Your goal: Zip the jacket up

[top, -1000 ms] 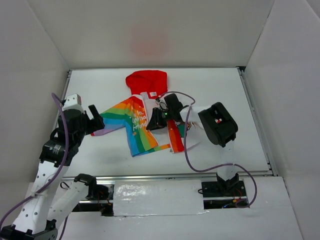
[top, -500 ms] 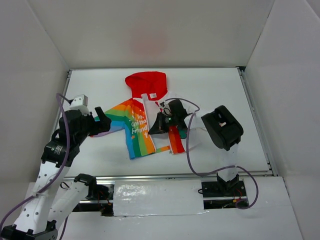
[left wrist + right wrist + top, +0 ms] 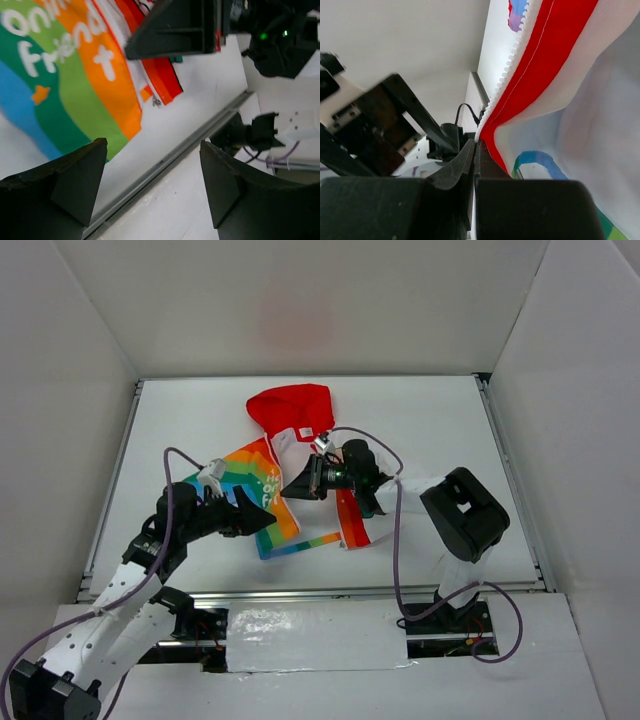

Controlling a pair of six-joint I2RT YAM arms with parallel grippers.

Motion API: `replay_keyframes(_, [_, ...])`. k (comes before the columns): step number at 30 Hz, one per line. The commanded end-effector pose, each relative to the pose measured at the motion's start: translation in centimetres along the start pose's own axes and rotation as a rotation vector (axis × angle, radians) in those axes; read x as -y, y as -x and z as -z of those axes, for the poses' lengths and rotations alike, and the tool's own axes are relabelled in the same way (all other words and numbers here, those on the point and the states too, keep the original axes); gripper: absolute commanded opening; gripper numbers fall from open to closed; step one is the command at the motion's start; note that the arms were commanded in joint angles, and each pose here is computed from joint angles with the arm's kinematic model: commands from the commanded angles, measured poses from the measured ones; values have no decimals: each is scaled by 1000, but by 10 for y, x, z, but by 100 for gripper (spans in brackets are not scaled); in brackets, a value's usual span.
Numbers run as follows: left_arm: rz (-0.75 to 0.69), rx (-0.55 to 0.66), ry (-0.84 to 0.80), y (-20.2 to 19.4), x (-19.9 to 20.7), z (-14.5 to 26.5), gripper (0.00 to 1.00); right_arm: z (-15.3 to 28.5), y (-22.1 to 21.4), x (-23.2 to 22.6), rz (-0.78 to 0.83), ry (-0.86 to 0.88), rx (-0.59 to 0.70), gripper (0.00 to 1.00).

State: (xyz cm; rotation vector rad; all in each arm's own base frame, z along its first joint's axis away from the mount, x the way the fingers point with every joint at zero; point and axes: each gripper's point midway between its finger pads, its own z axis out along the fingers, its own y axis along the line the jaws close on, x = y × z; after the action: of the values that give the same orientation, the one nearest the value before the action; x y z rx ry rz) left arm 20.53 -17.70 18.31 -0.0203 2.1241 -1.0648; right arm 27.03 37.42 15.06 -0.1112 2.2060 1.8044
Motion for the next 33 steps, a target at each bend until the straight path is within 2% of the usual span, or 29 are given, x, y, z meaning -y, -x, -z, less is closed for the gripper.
replay_keyframes(1, [3,27,-205,3,40,-2,86,-2,6,-24,4,36,63,0])
replay_keyframes(4, [-11,37,-176,-2,32,-4,79,-5,4,-23,-38,19,77,0])
replay_keyframes(10, [13,8,-30,-24,-6,-12,75,-18,-16,-8,-40,-64,45,0])
replay_keyframes(12, [15,15,-14,-26,-10,-10,74,-22,-22,4,-32,-73,28,9])
replay_keyframes(13, [16,19,-2,-25,-11,-7,74,-22,-26,8,-31,-58,17,17])
replay_keyframes(15, [9,34,24,-23,-12,1,75,-23,-40,20,-37,-19,-24,22])
replay_keyframes(16, [-8,51,24,-17,-8,5,75,-23,-46,27,-43,-17,-38,28])
replay_keyframes(19, [-30,74,61,-9,-5,17,76,-22,-61,46,-48,-6,-79,39])
replay_keyframes(23, [-51,88,80,-2,0,28,77,-20,-71,65,-35,-18,-98,46])
replay_keyframes(28, [-67,108,91,5,4,35,78,-16,-78,83,-49,-83,-96,58])
replay_keyframes(33, [-64,109,87,3,4,36,79,-10,-87,92,-57,-136,-102,59])
